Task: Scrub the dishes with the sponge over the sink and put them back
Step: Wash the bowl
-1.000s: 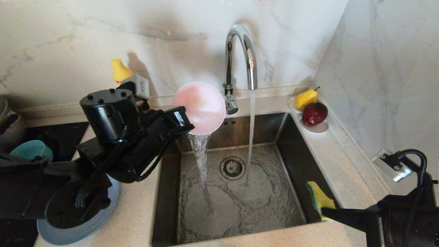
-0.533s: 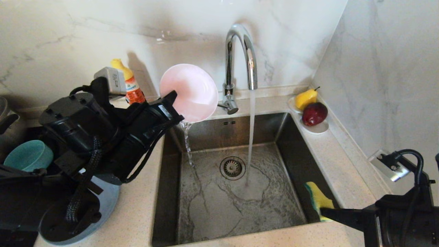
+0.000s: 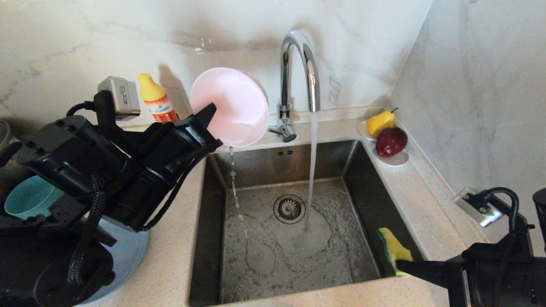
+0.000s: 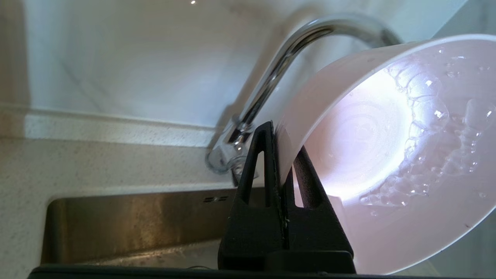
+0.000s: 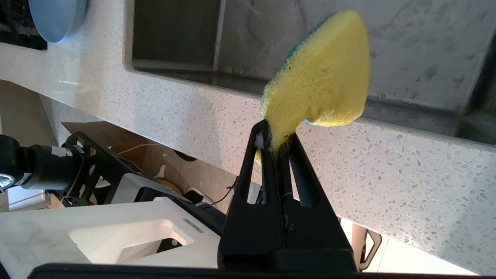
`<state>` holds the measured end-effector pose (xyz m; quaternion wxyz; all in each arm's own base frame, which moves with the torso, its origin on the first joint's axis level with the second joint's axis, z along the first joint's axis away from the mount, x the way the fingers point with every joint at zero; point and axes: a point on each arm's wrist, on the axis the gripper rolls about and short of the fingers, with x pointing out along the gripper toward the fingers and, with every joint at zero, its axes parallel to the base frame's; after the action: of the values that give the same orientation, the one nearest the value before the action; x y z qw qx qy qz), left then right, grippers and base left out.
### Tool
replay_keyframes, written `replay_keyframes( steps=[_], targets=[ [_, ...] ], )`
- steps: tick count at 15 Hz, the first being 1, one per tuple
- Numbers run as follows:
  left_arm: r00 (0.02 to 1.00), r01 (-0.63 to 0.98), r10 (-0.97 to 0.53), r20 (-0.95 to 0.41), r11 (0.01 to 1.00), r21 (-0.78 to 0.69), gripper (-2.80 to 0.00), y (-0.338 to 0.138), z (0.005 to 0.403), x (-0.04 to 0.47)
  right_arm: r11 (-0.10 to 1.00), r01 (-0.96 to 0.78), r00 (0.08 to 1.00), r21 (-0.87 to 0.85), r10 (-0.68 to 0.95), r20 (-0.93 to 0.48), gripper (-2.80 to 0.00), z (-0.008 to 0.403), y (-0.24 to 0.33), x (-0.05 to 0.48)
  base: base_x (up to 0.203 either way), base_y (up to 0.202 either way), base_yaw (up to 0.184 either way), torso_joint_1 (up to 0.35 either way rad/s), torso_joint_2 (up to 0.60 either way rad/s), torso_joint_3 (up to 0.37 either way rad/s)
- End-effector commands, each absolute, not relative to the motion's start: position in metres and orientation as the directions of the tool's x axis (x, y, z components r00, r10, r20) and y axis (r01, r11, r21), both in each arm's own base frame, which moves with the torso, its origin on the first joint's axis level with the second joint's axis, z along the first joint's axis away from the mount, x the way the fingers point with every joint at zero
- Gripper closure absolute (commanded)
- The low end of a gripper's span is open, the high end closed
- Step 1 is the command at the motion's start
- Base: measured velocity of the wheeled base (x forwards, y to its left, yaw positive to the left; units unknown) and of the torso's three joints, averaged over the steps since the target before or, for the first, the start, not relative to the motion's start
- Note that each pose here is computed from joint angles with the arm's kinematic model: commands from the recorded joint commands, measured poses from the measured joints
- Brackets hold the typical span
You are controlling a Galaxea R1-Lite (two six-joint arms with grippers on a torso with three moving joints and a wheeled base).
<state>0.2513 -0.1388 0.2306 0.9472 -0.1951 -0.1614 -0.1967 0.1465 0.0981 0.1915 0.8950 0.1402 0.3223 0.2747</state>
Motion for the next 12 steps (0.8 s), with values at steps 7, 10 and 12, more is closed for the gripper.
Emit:
replay_keyframes(
  steps=[7,10,12],
  targets=[
    [0.913,0.405,-0.371,0.168,0.868,-0.287,0.00,-0.138,0.213,0.248,0.802,-0.412,0.649,0.433,0.592,-0.477,0.00,0.197,0.097,0.145,0.000,0.000,0.000,0.000,0.00,0.000],
    [0.915,0.339,-0.381,-0.134,0.905,-0.259,0.00,-0.133,0.194,0.242,0.788,-0.431,0.655,0.440,0.609,-0.448,0.00,0.205,0.097,0.144,0.000,0.000,0.000,0.000,0.00,0.000],
    [0.891,0.314,-0.373,-0.260,0.918,-0.240,0.00,-0.128,0.199,0.233,0.778,-0.446,0.659,0.443,0.620,-0.426,0.00,0.213,0.099,0.146,0.000,0.000,0.000,0.000,0.00,0.000]
  ],
)
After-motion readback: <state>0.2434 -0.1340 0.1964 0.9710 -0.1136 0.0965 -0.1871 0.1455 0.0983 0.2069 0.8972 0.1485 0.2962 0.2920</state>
